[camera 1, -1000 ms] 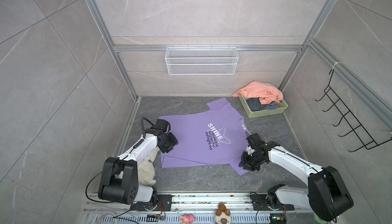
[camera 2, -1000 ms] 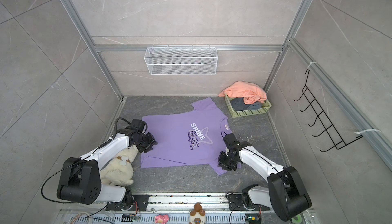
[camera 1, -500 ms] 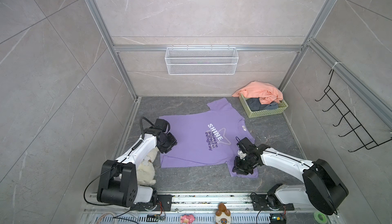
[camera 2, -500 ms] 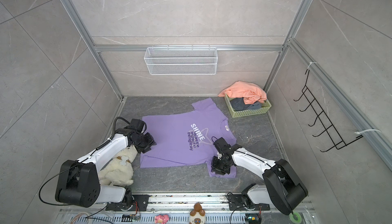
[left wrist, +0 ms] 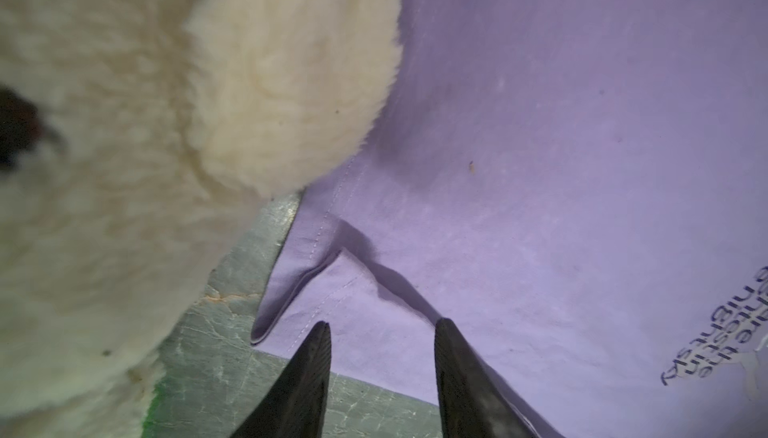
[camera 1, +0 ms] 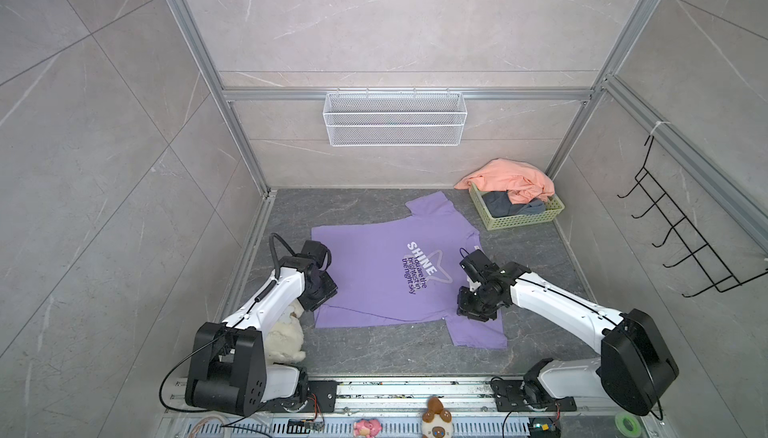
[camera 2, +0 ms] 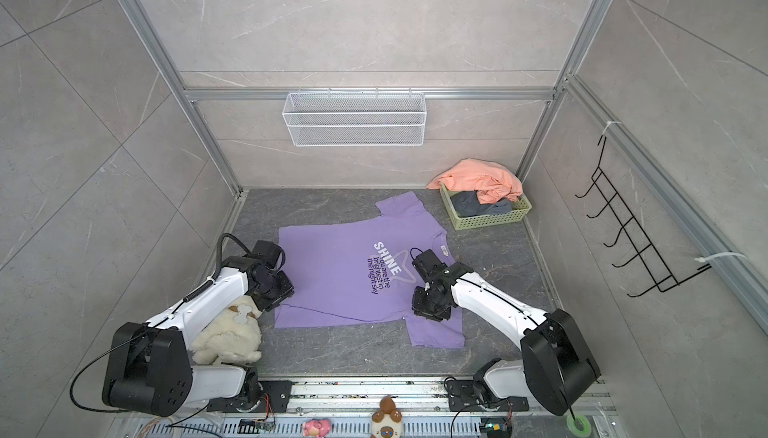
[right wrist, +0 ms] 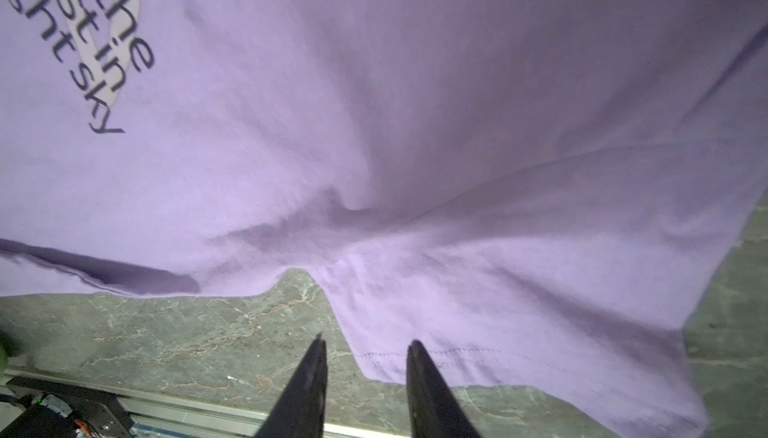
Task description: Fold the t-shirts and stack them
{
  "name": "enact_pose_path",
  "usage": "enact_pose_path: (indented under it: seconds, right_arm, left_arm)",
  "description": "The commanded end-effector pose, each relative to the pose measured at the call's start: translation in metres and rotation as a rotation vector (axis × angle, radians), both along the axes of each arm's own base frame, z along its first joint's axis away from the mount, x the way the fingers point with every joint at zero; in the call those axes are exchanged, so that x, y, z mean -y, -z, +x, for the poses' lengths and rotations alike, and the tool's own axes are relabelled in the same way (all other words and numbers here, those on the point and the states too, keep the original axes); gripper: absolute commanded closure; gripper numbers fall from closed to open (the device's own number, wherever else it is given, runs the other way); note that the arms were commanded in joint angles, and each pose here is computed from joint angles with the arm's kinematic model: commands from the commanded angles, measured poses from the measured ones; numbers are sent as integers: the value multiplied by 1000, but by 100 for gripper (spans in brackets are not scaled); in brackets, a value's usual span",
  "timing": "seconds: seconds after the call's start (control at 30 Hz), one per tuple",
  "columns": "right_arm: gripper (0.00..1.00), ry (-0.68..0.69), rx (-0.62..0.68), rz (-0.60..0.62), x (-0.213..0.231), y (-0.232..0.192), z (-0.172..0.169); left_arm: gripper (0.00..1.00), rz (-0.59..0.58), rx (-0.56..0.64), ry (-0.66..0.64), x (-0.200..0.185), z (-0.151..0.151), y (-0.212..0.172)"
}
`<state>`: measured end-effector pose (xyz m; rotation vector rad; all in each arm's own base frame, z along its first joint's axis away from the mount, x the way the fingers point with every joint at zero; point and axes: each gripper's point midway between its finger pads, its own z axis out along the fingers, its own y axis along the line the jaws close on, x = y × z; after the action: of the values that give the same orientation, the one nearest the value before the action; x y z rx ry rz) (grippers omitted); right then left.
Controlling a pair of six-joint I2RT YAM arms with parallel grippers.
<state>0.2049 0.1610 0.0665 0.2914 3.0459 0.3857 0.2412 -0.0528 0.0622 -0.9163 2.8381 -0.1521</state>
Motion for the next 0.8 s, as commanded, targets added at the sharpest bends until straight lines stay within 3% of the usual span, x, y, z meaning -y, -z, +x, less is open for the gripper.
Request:
enact_pose_path:
  seconds: [0.0,0.4,0.6,0.77]
  right_arm:
    - [65,-14,8,-25,1,-4,4]
    - [65,-11,51,-10,-3,-19,13]
    - [65,-1,76,-13,-1,-23,17]
    - [65,3,83,-19,-1,-23,19]
  left_arm:
    - [57,40,-36,14,-6,-3,7]
    - [63,21,-95,-13,-1,-2,31]
    - [76,24,-133,-10,-1,-8,39]
    - [99,18,-120,-5,0,-7,33]
